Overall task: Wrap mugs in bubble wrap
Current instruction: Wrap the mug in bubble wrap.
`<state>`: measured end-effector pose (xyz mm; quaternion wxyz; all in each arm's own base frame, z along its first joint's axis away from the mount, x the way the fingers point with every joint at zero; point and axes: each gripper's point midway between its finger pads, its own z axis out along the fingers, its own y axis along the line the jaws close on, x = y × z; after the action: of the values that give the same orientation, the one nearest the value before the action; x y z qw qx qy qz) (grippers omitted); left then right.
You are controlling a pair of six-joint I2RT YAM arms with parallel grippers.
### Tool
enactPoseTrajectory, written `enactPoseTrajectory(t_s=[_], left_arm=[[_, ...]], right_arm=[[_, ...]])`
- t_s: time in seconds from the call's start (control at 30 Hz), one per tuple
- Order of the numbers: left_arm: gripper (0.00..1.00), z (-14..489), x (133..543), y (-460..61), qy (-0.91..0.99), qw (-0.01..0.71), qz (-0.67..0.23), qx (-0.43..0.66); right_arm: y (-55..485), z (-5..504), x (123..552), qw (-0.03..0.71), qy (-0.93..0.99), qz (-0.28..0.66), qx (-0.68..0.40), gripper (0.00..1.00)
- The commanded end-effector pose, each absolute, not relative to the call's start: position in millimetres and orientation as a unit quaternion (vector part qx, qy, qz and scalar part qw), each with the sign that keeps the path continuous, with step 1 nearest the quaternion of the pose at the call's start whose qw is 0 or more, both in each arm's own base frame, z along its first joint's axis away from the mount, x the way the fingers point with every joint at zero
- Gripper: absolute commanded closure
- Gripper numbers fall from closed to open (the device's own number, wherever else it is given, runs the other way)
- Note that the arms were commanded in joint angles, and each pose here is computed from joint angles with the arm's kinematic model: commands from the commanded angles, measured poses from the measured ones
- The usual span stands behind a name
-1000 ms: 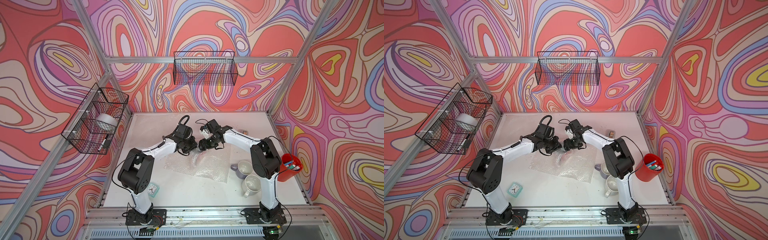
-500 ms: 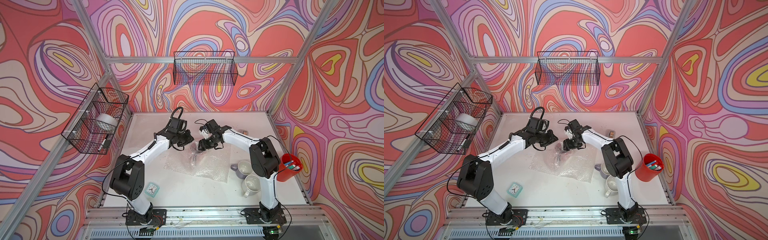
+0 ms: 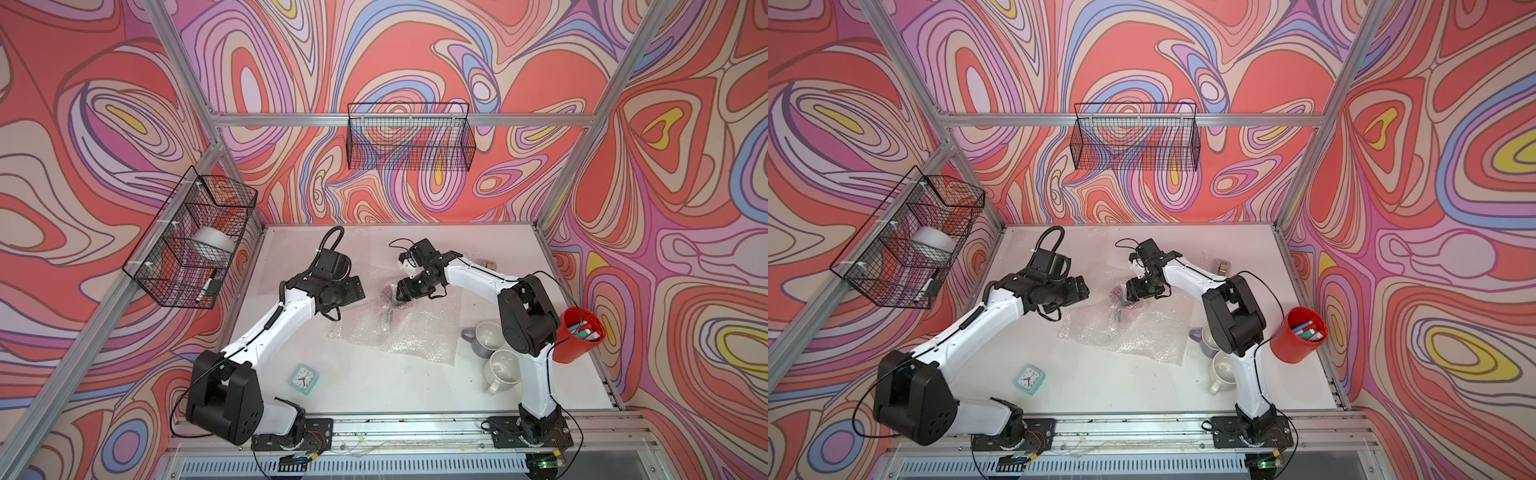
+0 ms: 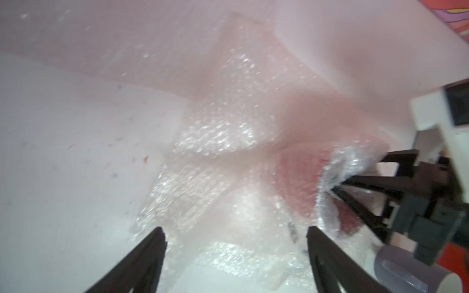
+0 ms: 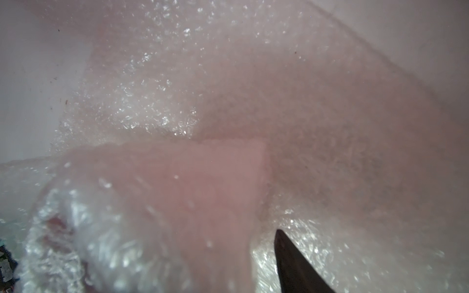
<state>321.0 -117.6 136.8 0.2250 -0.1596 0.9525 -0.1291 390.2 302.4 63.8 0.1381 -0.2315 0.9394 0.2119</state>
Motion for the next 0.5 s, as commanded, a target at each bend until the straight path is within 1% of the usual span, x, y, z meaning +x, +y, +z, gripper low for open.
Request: enactPoseTrajectory(t_s=[0.0, 0.07, 0.17, 0.23, 0.27, 0.33, 0.4, 0.47], left_arm=[[0.0, 106.2, 281.8, -96.0, 0.967, 0.184, -0.084, -0.154], [0.0, 97.8, 274.5, -104.4, 0.967, 0.177, -0.116, -0.14], [0.0, 84.5, 267.5, -110.8, 0.97, 0.161, -0.134, -0.127], [0.0, 75.0, 265.4, -108.7, 0.972, 0.15, -0.126, -0.127], [0.03, 70.3, 265.6, -107.0, 0.974, 0.147, -0.121, -0.127], [0.14, 63.4, 267.1, -103.6, 0.975, 0.141, -0.114, -0.13], [0.38, 61.0, 269.9, -100.7, 0.975, 0.142, -0.106, -0.133], [0.55, 62.6, 273.0, -99.6, 0.975, 0.148, -0.103, -0.132]], right_arm=[[295.8, 38.0, 378.3, 0.101, 0.947, 0.183, -0.242, 0.37], [295.9, 38.5, 378.4, 0.1, 0.947, 0.183, -0.243, 0.37], [296.2, 39.3, 378.7, 0.101, 0.947, 0.184, -0.244, 0.38], [295.8, 39.0, 378.2, 0.1, 0.947, 0.183, -0.245, 0.38], [296.2, 38.8, 378.2, 0.1, 0.947, 0.184, -0.245, 0.38], [296.1, 39.0, 378.0, 0.1, 0.947, 0.184, -0.245, 0.38], [295.8, 39.8, 377.7, 0.101, 0.947, 0.184, -0.245, 0.38], [295.8, 39.3, 376.8, 0.1, 0.947, 0.183, -0.245, 0.38]])
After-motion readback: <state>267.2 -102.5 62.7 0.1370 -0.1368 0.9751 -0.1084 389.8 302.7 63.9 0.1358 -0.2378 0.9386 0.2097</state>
